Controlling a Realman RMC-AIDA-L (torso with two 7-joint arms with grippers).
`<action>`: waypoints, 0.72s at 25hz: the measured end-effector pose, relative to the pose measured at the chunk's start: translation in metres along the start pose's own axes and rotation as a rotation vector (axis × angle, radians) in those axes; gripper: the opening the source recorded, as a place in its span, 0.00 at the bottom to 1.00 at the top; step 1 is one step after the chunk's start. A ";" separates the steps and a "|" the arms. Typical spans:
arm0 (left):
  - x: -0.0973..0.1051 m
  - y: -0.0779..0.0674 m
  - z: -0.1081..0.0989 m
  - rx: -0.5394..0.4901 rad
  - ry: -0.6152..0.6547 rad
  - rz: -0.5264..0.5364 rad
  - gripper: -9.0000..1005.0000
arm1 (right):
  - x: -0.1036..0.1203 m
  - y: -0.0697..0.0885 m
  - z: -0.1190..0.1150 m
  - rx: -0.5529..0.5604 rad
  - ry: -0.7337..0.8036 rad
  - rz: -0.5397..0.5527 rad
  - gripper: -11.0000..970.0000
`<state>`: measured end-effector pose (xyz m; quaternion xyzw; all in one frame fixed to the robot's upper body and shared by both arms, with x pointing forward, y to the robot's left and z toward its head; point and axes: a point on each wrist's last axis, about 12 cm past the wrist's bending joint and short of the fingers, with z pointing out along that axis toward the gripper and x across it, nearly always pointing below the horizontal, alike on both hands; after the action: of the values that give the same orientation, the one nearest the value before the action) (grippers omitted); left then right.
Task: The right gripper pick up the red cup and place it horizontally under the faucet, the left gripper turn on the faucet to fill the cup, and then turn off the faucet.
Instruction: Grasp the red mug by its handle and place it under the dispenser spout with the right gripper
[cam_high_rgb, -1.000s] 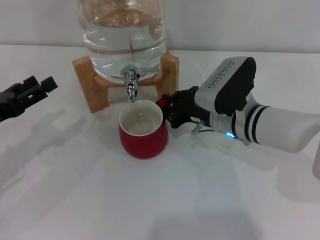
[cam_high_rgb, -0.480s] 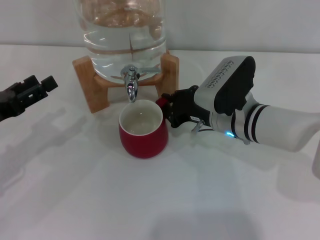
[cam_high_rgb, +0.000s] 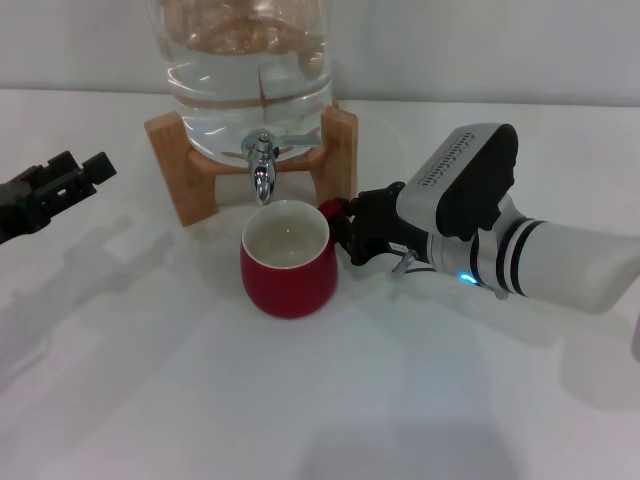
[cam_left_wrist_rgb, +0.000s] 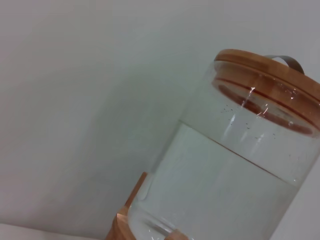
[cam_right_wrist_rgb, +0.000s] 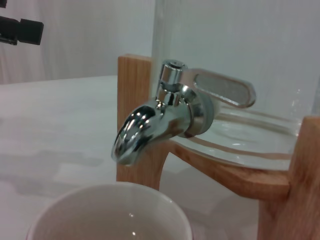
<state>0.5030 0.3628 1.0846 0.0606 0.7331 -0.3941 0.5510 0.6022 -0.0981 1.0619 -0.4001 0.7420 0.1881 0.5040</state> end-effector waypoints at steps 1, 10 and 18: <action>0.000 0.000 0.000 0.001 0.000 0.000 0.89 | 0.000 0.000 0.000 0.000 0.001 0.001 0.17; 0.001 0.000 -0.001 -0.001 0.001 -0.004 0.89 | 0.000 0.004 0.000 -0.015 -0.002 -0.007 0.21; 0.002 0.000 -0.003 -0.003 0.002 -0.004 0.89 | -0.002 0.005 0.000 -0.021 -0.014 -0.001 0.24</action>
<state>0.5002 0.3639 1.0832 0.0586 0.7344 -0.3939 0.5497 0.5986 -0.0937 1.0629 -0.4043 0.7362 0.1985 0.5052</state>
